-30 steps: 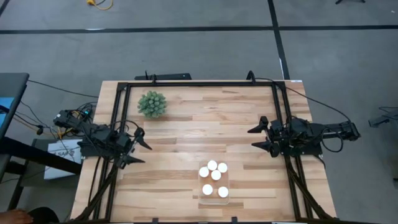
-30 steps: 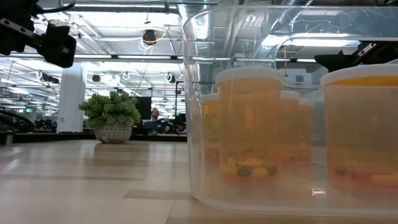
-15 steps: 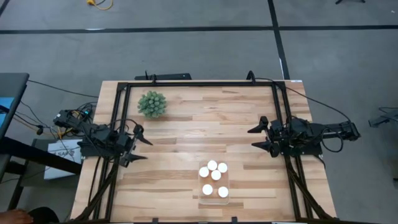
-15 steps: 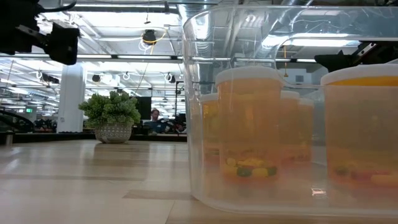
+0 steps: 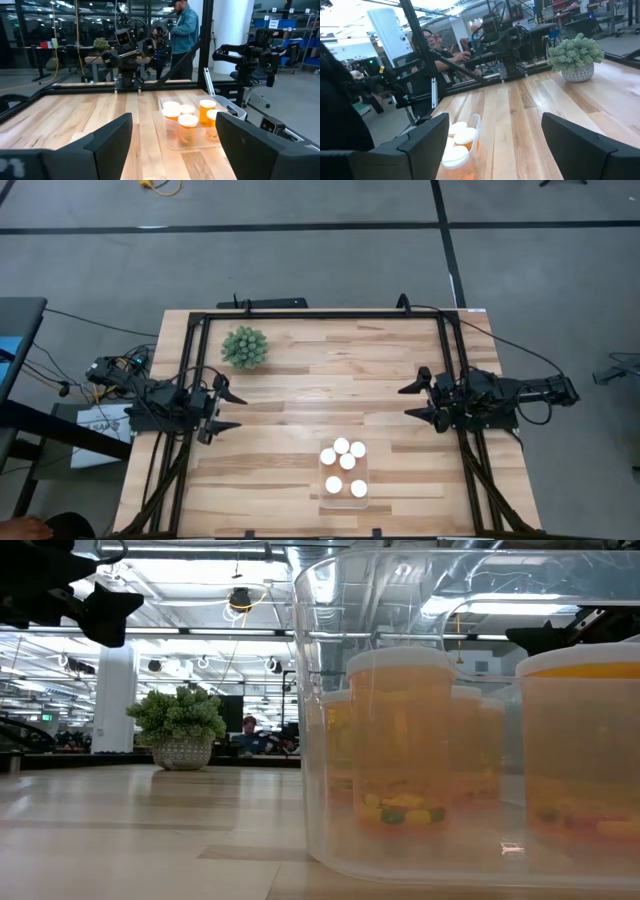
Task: Pick and place pill bottles into a basket
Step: Return to Home Position
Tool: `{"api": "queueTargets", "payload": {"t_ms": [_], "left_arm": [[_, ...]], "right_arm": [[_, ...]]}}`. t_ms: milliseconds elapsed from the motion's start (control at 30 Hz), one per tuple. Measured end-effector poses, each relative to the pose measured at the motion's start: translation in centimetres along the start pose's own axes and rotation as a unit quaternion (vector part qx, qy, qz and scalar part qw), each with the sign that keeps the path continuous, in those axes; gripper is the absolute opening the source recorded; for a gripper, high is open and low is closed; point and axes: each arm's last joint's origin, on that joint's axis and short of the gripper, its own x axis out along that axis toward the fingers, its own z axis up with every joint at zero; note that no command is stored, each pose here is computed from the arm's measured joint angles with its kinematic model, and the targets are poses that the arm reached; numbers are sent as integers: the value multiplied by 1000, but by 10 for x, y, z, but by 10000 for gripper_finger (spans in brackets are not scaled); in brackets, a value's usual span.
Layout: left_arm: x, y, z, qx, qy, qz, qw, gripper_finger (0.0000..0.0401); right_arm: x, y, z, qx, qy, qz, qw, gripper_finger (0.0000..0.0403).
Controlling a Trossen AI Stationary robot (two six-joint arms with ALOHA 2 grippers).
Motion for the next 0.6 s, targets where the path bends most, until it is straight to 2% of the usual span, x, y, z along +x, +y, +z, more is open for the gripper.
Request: {"api": "queueTargets", "payload": {"t_ms": [600], "left_arm": [[0,0,0,-8,0,-2,1000,277]], "right_arm": [[0,0,0,0,0,0,1000,311]]}}
